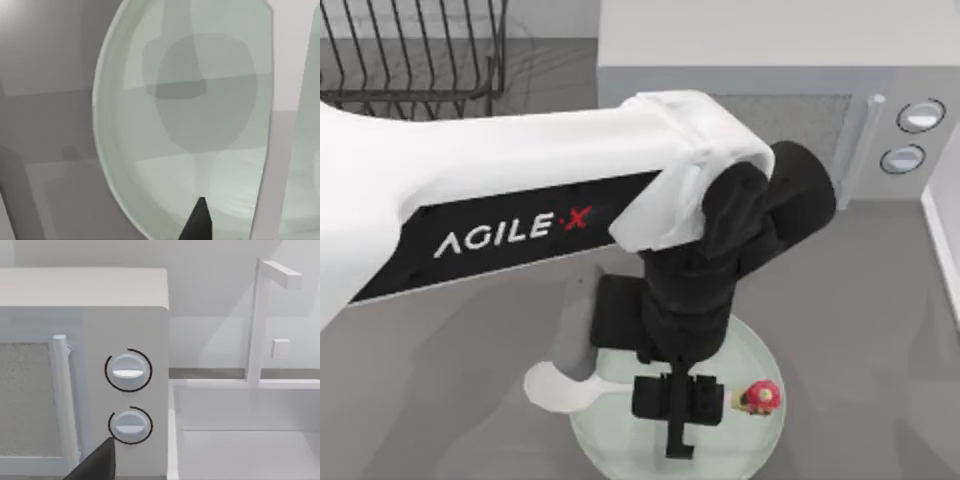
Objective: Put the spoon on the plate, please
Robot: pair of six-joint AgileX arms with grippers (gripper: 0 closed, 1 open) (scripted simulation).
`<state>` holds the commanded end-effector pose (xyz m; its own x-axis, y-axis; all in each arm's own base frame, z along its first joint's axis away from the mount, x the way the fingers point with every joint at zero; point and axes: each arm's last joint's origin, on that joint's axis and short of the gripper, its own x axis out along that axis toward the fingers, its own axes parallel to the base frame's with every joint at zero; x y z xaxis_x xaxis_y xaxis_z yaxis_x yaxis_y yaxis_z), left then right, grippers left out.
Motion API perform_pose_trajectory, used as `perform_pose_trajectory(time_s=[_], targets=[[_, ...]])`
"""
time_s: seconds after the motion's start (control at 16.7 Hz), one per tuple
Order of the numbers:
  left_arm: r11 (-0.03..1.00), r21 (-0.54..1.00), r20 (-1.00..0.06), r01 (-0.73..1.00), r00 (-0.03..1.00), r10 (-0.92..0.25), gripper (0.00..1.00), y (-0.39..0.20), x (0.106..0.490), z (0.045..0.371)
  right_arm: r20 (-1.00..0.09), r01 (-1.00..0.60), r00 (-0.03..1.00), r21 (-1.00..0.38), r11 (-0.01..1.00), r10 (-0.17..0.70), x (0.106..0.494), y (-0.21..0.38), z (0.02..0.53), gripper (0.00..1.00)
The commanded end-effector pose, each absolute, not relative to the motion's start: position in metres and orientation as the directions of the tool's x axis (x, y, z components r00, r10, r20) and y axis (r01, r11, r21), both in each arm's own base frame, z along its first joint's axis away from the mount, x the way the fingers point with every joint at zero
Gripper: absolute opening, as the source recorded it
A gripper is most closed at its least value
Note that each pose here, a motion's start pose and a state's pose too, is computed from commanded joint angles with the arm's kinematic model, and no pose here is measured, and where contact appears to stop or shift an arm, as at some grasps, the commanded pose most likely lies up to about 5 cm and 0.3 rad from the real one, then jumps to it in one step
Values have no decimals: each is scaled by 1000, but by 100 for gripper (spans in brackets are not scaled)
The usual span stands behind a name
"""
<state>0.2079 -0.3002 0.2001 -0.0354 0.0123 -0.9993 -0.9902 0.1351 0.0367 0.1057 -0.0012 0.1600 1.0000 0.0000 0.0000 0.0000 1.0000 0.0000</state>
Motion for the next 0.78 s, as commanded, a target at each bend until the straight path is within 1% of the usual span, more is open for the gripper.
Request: perform_pose_trajectory(time_s=[0.36,0.6,0.78], targets=[[156,21,-1000,-987,-24,-19,0,-304,200,207,0,0,1000,0,1000,0,106,-1,160,100],[140,-6,-999,-990,0,-41,0,-306,205,204,0,0,1000,0,1000,0,106,-1,160,100],[113,-26,-999,-993,20,-47,0,-308,213,195,0,0,1000,0,1000,0,106,-1,160,100]])
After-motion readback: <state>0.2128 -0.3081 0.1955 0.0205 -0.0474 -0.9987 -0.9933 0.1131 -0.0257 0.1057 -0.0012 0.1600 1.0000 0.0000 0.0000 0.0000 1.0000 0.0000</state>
